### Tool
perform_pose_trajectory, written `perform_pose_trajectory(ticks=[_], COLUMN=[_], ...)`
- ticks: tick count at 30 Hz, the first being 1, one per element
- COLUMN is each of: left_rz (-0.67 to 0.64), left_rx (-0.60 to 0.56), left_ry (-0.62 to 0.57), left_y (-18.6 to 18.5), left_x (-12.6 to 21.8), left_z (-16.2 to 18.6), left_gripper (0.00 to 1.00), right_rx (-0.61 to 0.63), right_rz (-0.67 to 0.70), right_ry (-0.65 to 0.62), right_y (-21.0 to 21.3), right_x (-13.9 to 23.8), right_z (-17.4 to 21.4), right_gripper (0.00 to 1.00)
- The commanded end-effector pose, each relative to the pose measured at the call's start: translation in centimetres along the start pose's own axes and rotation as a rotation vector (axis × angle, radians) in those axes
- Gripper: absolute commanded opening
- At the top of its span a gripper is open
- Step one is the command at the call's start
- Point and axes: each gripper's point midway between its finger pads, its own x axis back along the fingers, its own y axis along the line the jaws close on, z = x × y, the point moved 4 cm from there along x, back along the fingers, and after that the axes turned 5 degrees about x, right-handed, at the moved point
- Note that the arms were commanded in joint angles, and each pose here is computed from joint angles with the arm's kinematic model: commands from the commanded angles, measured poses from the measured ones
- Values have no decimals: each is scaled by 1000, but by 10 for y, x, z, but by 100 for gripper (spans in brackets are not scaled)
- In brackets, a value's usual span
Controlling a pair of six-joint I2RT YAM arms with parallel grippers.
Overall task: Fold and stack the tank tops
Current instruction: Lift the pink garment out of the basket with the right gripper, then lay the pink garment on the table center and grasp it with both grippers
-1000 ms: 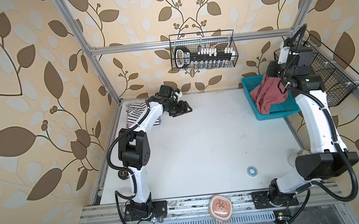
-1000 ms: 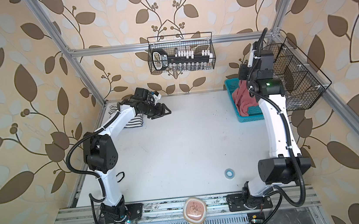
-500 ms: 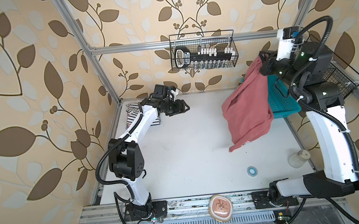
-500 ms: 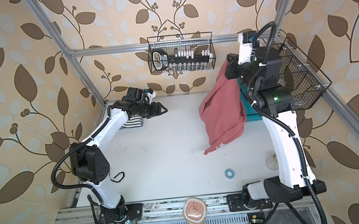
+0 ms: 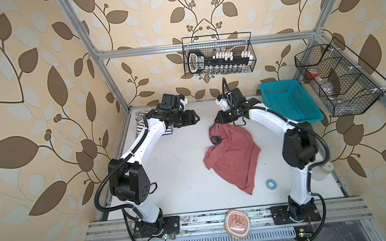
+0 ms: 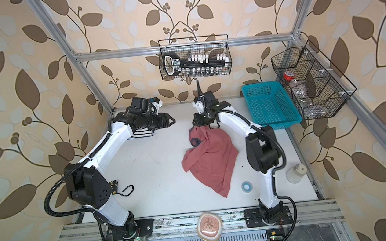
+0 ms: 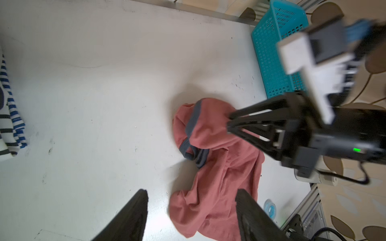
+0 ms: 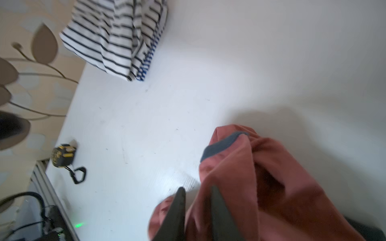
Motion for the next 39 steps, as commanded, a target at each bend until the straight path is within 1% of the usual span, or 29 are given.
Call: perform_pose_trajectory(ticks=[1, 3, 5, 8, 11, 13, 14, 16, 18, 21, 24, 26, 28, 30, 33, 35, 39], left_rz=[51, 82, 79, 2, -59, -89, -103, -147, -216, -327, -341, -348, -382, -394, -405, -422, -431], left_rx=[-14, -13, -24, -77, -157, -220, -244, -282, -295, -305, -325, -332, -331, -324, -311, -302, -284], left_ry=[-8, 28, 91, 244, 408, 502, 531, 592, 653, 734, 779, 794, 807, 820, 826, 818, 799], left_y=[-15, -19, -21, -22, -30, -37, -39, -39, -31, -16, -16, -16, -11, -7, -3, 0, 2], left_x=[16, 13, 8, -2, -11, -17, -20, -28, -35, -45, -54, -59, -66, -72, -82, -88, -97], left_z=[5, 11, 24, 55, 96, 123, 133, 151, 164, 177, 191, 199, 205, 211, 218, 218, 216], left_gripper=[68, 63, 62, 62, 63, 65, 66, 66, 66, 62, 60, 59, 59, 59, 62, 62, 63], right_rx=[16, 26, 34, 3, -23, -59, -78, -124, -161, -188, -211, -223, -249, -275, -312, -330, -348], right_rz=[-116, -100, -52, 49, 177, 245, 257, 244, 216, 169, 191, 223, 241, 237, 240, 236, 224], right_ry=[-67, -107, -138, -164, -147, -86, -63, -19, 16, 80, 151, 187, 218, 239, 266, 276, 300], right_y=[22, 24, 21, 8, -3, -8, -8, -2, 9, 31, 40, 39, 36, 35, 32, 30, 29], right_x=[9, 22, 44, 83, 116, 131, 135, 137, 135, 130, 127, 129, 130, 130, 128, 126, 120], right_z=[-29, -35, -32, -7, 36, 75, 93, 135, 169, 212, 251, 271, 291, 307, 329, 339, 350], right_gripper=[46, 55, 58, 61, 64, 64, 64, 62, 59, 51, 44, 42, 40, 40, 44, 46, 48])
